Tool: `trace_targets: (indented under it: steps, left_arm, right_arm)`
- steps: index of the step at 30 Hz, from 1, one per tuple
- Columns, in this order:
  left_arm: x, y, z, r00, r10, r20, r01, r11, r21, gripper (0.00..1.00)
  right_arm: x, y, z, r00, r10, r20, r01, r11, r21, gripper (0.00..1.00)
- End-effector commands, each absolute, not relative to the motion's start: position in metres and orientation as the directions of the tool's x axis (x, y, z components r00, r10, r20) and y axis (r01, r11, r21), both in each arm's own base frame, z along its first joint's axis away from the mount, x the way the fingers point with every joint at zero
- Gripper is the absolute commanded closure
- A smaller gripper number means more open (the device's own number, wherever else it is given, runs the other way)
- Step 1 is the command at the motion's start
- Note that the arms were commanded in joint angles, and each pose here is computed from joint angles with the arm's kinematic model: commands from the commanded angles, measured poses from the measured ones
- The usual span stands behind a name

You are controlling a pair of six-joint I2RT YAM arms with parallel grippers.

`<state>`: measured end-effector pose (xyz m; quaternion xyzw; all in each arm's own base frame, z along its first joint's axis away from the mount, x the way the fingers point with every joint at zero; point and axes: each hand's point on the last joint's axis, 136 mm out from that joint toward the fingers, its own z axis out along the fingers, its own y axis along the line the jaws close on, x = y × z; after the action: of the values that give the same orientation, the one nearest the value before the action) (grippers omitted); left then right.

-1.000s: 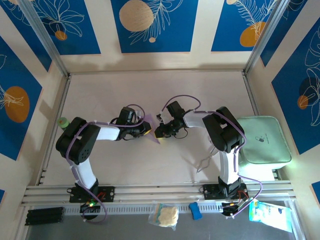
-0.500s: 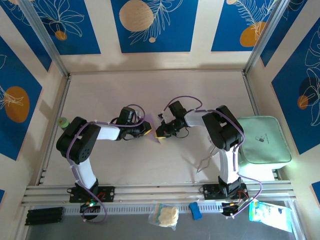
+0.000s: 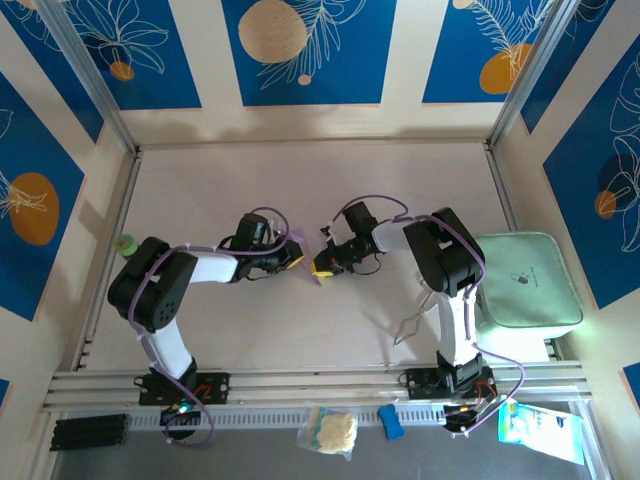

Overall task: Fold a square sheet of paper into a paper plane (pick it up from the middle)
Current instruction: Fourth fold the wing at the center of the table.

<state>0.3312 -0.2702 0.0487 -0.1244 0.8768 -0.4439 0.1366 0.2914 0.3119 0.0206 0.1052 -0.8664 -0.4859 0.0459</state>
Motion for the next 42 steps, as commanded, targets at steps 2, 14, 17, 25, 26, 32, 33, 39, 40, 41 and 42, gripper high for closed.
trace_targets:
  steps: [2,14,17,25,26,32,33,39,40,41,42]
  left_arm:
    - [0.331,-0.279,0.055,-0.939,-0.308,-0.155,-0.041,0.547,-0.836,0.84]
    - [0.335,-0.285,0.046,-0.947,-0.287,-0.145,-0.041,0.554,-0.832,0.85]
    - [0.336,-0.286,0.045,-0.947,-0.287,-0.143,-0.042,0.554,-0.831,0.85]
    - [0.338,-0.285,0.039,-0.947,-0.291,-0.135,-0.056,0.563,-0.825,0.85]
    - [0.337,-0.285,0.038,-0.948,-0.291,-0.132,-0.058,0.564,-0.823,0.85]
    - [0.337,-0.285,0.035,-0.948,-0.292,-0.128,-0.064,0.567,-0.821,0.85]
    - [0.337,-0.285,0.035,-0.948,-0.293,-0.128,-0.065,0.569,-0.820,0.85]
    - [0.337,-0.284,0.033,-0.948,-0.292,-0.126,-0.068,0.572,-0.817,0.85]
    - [0.337,-0.284,0.032,-0.948,-0.293,-0.124,-0.070,0.572,-0.817,0.85]
    - [0.336,-0.284,0.031,-0.948,-0.293,-0.122,-0.071,0.573,-0.817,0.85]
    - [0.337,-0.285,0.031,-0.949,-0.292,-0.121,-0.072,0.572,-0.817,0.84]
  right_arm:
    - [0.284,0.297,-0.004,-0.978,-0.193,0.076,-0.048,0.567,0.823,0.95]
    - [0.285,0.295,-0.009,-0.978,-0.181,0.098,-0.026,0.581,0.813,0.95]
    - [0.284,0.295,-0.010,-0.978,-0.182,0.105,-0.022,0.586,0.810,0.94]
    - [0.285,0.293,-0.011,-0.978,-0.179,0.107,-0.021,0.597,0.802,0.87]
    - [0.285,0.293,-0.011,-0.978,-0.179,0.107,-0.022,0.598,0.801,0.86]
    - [0.284,0.291,-0.016,-0.977,-0.176,0.117,-0.017,0.617,0.787,0.87]
    - [0.284,0.290,-0.016,-0.977,-0.177,0.117,-0.018,0.618,0.786,0.87]
    - [0.282,0.289,-0.021,-0.975,-0.175,0.135,-0.009,0.641,0.767,0.91]
    - [0.282,0.289,-0.022,-0.975,-0.175,0.136,-0.009,0.644,0.765,0.91]
    - [0.282,0.289,-0.021,-0.975,-0.175,0.134,-0.010,0.643,0.766,0.91]
    - [0.282,0.290,-0.020,-0.976,-0.176,0.131,-0.013,0.640,0.768,0.91]
